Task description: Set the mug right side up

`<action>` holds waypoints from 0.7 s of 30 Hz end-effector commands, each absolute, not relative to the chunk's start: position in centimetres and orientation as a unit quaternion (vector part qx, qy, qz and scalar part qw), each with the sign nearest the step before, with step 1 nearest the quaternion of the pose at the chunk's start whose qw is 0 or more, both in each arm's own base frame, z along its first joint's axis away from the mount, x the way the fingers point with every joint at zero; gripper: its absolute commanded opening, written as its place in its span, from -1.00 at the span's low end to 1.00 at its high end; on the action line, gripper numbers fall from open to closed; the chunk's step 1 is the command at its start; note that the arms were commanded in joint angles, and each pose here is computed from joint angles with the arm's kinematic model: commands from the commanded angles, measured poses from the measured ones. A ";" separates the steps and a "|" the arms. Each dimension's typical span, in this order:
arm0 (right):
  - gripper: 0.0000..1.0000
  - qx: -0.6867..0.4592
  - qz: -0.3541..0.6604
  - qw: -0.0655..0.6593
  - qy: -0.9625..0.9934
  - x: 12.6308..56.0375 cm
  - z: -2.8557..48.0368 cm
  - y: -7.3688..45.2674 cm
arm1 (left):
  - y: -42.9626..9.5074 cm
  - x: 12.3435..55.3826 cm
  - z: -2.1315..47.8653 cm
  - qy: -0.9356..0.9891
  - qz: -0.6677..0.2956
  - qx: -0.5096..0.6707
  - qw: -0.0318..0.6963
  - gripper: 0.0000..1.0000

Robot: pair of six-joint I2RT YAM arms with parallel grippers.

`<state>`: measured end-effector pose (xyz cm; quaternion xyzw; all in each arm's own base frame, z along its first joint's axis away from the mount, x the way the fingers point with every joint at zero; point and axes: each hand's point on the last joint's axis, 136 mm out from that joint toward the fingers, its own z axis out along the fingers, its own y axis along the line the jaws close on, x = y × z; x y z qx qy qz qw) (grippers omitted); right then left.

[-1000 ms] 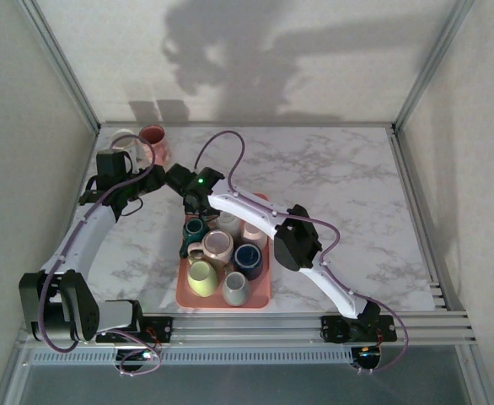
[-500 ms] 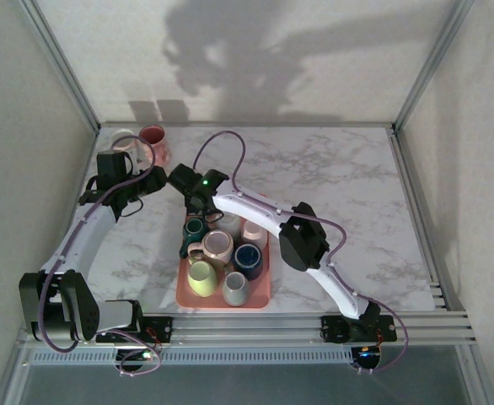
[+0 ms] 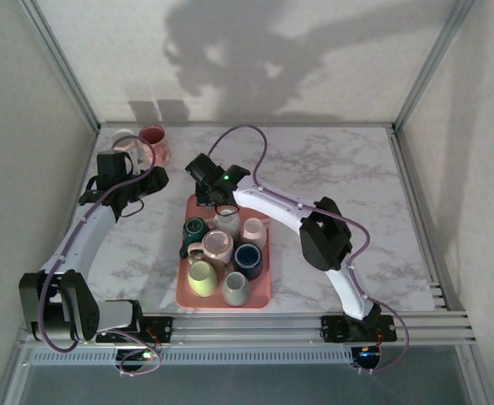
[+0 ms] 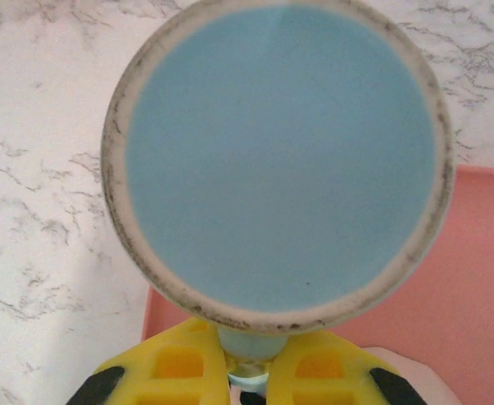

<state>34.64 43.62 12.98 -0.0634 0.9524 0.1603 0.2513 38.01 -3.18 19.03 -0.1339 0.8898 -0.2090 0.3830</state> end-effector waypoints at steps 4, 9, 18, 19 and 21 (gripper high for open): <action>-1.00 -0.064 0.246 0.310 0.916 35.5 19.2 44.8 | -3.3 38.2 20.9 0.880 -0.227 -0.134 0.394 0.11; -1.00 -0.056 0.270 0.312 0.909 35.4 20.1 44.7 | -3.7 38.3 21.6 0.876 -0.240 -0.134 0.397 0.11; -1.00 -0.052 0.313 0.323 0.892 35.2 21.9 44.0 | -4.7 38.5 23.3 0.859 -0.289 -0.130 0.402 0.10; -1.00 -0.051 0.321 0.325 0.888 35.2 22.2 43.9 | -4.9 38.5 23.5 0.857 -0.298 -0.128 0.401 0.10; -1.00 -0.048 0.334 0.326 0.883 35.1 22.6 43.5 | -5.2 38.5 24.0 0.852 -0.311 -0.125 0.403 0.10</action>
